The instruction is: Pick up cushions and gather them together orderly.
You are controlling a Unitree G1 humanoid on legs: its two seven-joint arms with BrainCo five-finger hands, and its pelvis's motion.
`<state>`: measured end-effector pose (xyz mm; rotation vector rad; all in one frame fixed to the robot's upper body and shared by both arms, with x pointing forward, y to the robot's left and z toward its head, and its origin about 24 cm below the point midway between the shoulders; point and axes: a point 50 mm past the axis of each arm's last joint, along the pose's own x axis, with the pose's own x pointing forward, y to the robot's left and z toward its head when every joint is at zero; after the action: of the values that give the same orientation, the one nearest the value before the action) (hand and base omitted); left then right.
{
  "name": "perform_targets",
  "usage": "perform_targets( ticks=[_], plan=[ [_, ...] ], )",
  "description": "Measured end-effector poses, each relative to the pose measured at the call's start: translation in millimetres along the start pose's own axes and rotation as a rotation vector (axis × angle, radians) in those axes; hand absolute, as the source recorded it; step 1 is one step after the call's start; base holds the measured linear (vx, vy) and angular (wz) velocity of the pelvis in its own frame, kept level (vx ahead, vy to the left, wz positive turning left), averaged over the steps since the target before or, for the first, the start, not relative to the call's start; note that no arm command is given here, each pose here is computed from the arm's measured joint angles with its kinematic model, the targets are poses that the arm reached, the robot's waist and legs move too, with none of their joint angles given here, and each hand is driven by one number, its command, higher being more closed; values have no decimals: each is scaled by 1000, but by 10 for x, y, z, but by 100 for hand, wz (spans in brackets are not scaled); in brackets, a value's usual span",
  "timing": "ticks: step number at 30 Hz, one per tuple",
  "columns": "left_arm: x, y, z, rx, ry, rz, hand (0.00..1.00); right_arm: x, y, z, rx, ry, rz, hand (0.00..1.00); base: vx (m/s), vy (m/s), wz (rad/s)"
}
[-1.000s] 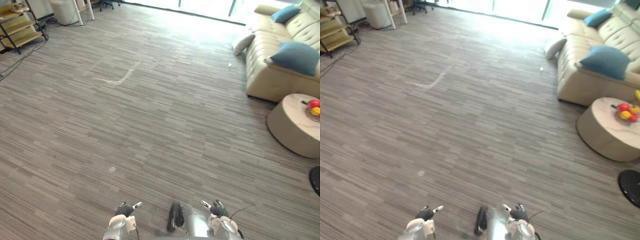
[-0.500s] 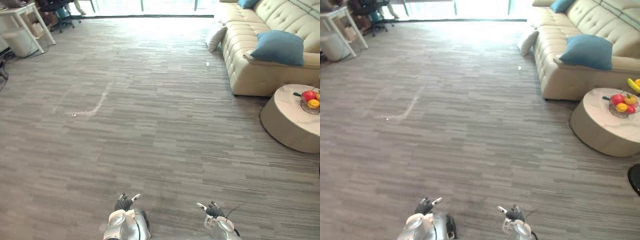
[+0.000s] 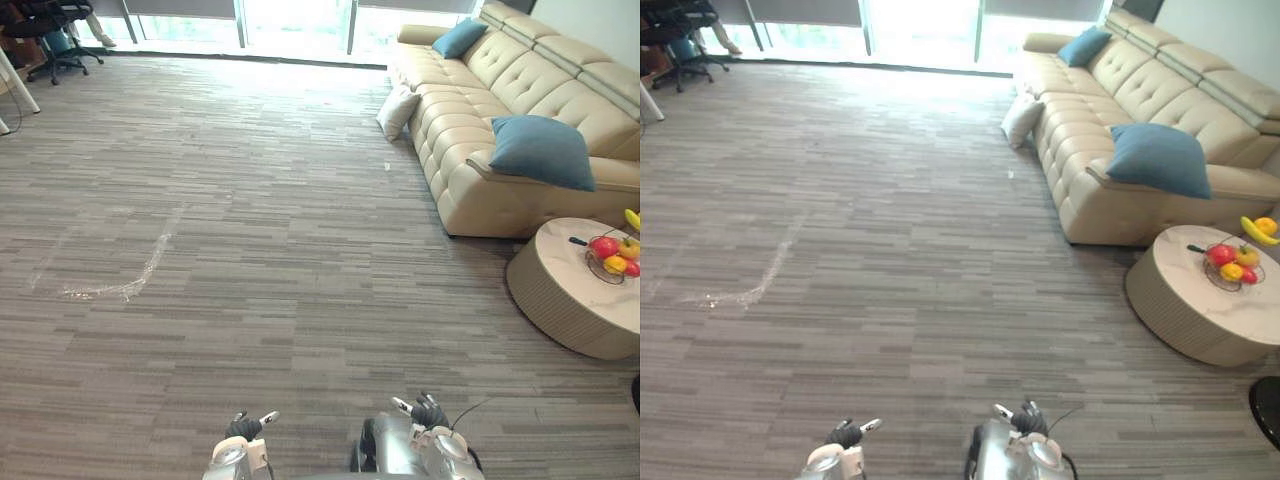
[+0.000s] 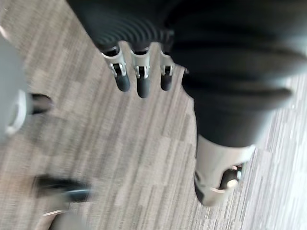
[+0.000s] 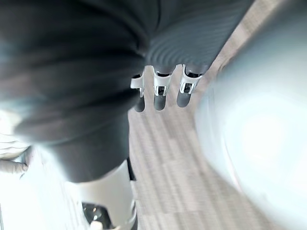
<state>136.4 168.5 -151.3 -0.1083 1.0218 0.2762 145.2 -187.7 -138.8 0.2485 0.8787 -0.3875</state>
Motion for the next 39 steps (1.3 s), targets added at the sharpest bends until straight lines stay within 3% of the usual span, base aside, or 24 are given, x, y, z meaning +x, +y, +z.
perform_targets(
  ticks=[3,7,13,19,23,28,39],
  plan=[
    [-41,-103,-158,0,45,-31,0,2,-203,14,-29,6,-45,0,720,-154,34],
    [-38,-46,-134,-24,32,-10,0,38,-233,158,-48,-31,-51,0,672,-208,-8],
    [-33,43,91,-70,-69,22,0,22,174,14,-86,22,58,0,624,-44,-33],
    [-24,150,148,-59,-94,52,0,-17,297,-147,-73,79,85,0,691,216,-57],
    [-4,204,144,-12,-73,59,0,-50,200,-238,-109,94,66,0,685,258,-3],
    [-2,73,48,13,-26,21,0,-43,174,-66,-107,5,74,0,581,82,10],
    [-26,-121,-62,34,11,-45,0,30,-82,158,-107,-41,3,0,708,-148,31]
  ],
)
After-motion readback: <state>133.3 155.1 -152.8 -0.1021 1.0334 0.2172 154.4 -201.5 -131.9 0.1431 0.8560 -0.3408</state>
